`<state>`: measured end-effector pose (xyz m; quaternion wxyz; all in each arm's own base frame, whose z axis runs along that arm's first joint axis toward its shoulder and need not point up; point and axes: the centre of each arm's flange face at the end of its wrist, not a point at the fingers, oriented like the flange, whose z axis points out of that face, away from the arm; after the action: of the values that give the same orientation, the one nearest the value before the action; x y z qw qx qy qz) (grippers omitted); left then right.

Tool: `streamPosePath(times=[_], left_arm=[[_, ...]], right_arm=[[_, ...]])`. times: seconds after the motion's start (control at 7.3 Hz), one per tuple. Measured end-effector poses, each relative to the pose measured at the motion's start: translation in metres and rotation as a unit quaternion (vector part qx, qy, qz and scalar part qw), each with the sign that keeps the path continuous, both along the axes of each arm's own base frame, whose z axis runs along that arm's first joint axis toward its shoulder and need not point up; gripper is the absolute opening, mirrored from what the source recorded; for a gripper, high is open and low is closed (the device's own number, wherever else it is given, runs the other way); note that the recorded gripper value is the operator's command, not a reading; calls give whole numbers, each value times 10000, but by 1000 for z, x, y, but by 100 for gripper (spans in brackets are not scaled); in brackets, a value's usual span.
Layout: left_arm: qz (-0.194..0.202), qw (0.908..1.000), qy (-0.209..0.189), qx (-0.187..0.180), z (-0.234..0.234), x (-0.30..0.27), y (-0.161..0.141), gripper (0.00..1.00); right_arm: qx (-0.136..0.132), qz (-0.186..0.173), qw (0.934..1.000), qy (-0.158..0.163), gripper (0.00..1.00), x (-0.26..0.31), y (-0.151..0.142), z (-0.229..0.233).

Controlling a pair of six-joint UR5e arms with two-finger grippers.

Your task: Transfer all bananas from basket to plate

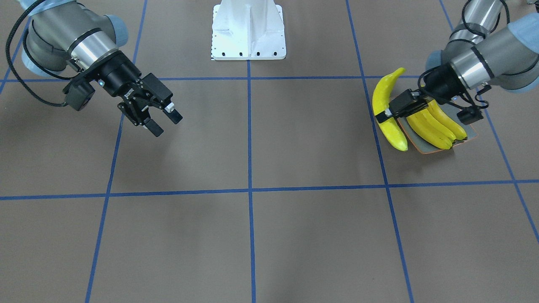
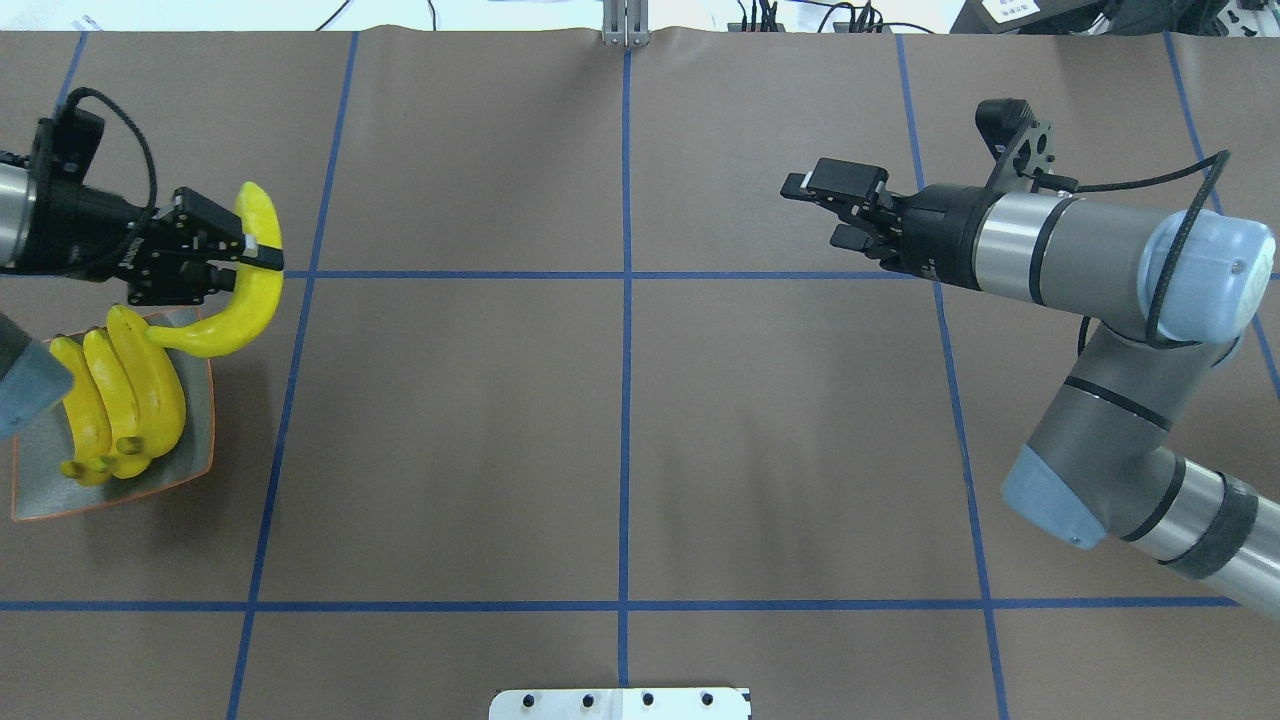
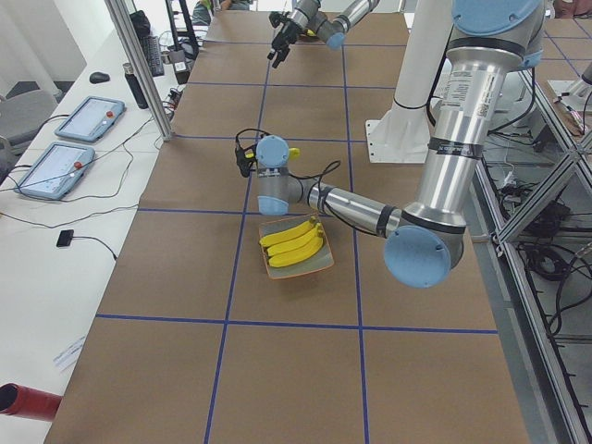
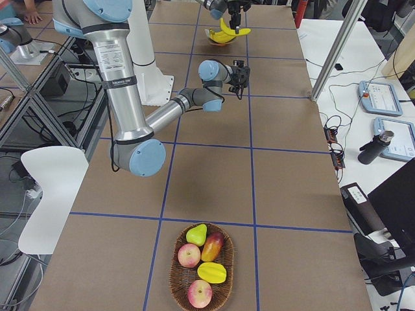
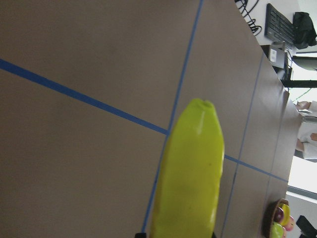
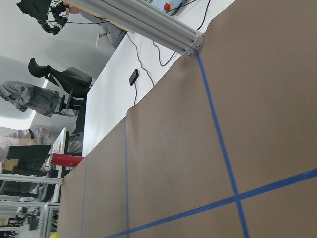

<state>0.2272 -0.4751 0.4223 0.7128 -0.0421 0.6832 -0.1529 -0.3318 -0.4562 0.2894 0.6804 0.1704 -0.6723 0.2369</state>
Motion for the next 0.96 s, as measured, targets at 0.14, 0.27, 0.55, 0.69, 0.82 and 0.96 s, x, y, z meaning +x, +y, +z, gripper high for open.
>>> streamPosePath(times=[0.14, 0.27, 0.55, 0.69, 0.82, 0.96], left_arm=[[35, 9995, -296, -84, 44, -20, 17, 0], [94, 9978, -646, -74, 84, -35, 35, 0], [124, 9897, -1412, 174, 145, -59, 55, 0], [97, 9854, -1685, 229, 161, -72, 56, 0], [77, 9823, -1860, 223, 170, -81, 54, 0], [64, 9796, -2002, 182, 174, -88, 51, 0]], right_arm=[[-41, -13, 9994, 340, 100, 14, -8, 16], [17, -85, 9974, 720, 100, 29, -14, 36], [274, -384, 9882, 1459, 100, 70, -23, 77], [288, -463, 9852, 1627, 100, 81, -27, 86], [267, -490, 9836, 1712, 100, 85, -29, 92], [228, -490, 9828, 1768, 100, 86, -30, 98]])
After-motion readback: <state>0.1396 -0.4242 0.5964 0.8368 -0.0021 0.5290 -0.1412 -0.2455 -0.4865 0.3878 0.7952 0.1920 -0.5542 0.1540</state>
